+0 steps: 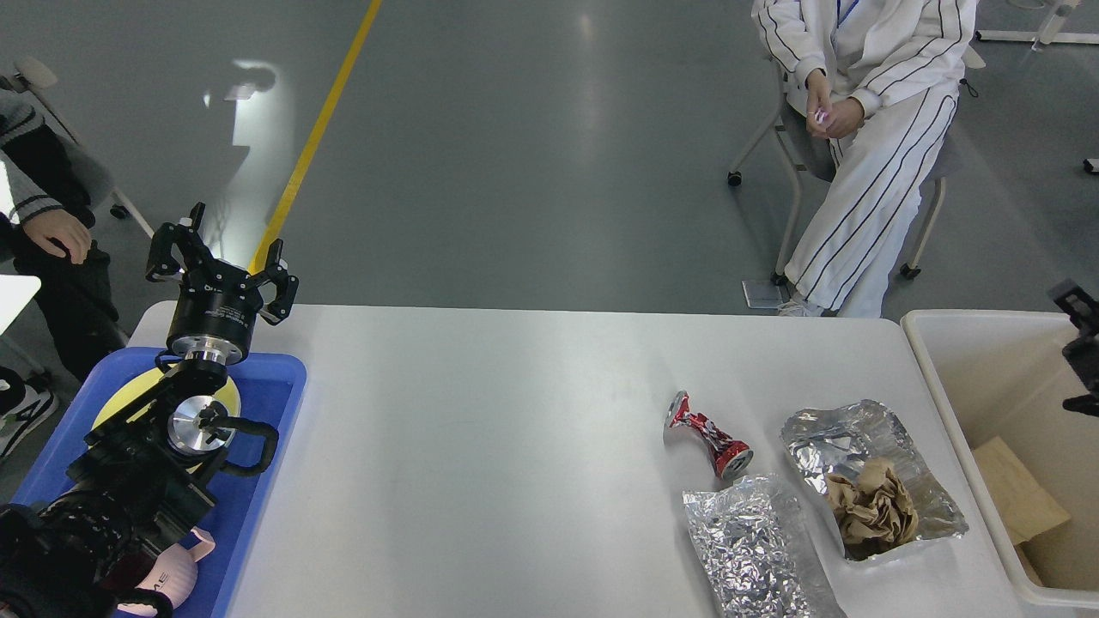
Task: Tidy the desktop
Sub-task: 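Move the right gripper down to the silver foil bag, then grasp the foil bag of crumpled paper and lift it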
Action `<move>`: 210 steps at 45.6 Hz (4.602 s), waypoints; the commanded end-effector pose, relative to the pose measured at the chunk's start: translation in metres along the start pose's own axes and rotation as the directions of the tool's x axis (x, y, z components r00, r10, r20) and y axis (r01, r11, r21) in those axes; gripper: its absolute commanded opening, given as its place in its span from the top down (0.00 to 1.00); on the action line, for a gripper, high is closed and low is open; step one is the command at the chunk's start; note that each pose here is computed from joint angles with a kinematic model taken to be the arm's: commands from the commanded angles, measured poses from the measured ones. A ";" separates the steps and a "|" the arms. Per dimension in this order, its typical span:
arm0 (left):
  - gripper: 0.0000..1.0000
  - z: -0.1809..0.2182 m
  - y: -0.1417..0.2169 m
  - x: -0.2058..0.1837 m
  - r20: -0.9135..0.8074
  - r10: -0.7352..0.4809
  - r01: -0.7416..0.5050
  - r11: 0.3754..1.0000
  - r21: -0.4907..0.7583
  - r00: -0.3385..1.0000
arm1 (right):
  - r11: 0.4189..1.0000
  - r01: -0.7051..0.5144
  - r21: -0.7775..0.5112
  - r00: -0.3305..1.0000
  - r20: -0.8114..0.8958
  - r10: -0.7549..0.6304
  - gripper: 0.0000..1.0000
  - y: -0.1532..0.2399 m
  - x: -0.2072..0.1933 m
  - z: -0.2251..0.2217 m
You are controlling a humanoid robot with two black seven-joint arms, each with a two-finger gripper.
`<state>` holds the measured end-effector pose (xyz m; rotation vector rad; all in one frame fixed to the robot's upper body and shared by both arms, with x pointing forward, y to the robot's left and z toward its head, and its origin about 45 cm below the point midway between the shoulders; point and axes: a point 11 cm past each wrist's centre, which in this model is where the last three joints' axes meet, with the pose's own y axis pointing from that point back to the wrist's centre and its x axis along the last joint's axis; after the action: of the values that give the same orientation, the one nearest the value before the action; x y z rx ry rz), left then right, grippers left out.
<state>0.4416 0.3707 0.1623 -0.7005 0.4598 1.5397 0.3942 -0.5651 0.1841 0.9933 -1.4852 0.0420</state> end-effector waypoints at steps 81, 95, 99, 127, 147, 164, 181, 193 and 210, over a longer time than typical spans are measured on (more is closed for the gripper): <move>0.03 0.000 0.000 0.000 0.000 0.000 0.000 1.000 0.000 1.000 | 0.626 0.778 -0.047 0.627 0.121 -0.770 0.00 0.137 -0.142 0.082; 0.03 0.000 0.000 0.000 0.001 0.000 0.000 1.000 0.000 1.000 | 0.675 0.733 -0.085 0.675 0.207 -0.708 0.02 0.113 -0.155 0.092; 0.03 0.000 -0.001 -0.001 -0.001 -0.001 0.001 1.000 0.000 1.000 | 0.676 0.733 -0.075 0.672 0.239 -0.701 0.04 0.114 -0.161 0.093; 0.03 0.000 0.000 0.000 0.000 0.000 0.000 1.000 0.000 1.000 | 0.705 0.704 -0.085 0.702 0.235 -0.672 1.00 0.116 -0.216 0.091; 0.03 0.000 -0.001 -0.001 -0.001 -0.001 0.001 1.000 0.000 1.000 | 0.720 0.691 -0.068 0.712 0.235 -0.662 1.00 0.113 -0.209 0.082; 0.03 0.000 0.000 0.000 0.000 0.000 0.000 1.000 0.000 1.000 | 0.756 0.654 -0.043 0.740 0.246 -0.626 1.00 0.104 -0.175 0.075; 0.03 0.000 0.000 0.000 0.001 0.000 0.000 1.000 0.000 1.000 | 0.790 0.611 -0.056 0.771 0.265 -0.578 1.00 0.095 -0.145 0.085; 0.03 0.000 0.000 0.000 0.000 0.000 0.000 1.000 0.000 1.000 | 0.792 0.611 -0.014 0.759 0.296 -0.580 1.00 0.098 -0.117 0.080; 0.03 0.000 0.000 0.000 0.001 0.000 0.000 1.000 0.000 1.000 | 0.667 0.715 0.210 0.689 -0.047 -0.723 1.00 0.145 -0.022 -0.023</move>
<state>0.4415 0.3709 0.1623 -0.7002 0.4597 1.5400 0.2985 -0.4707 0.2045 1.6636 -1.1744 -0.5529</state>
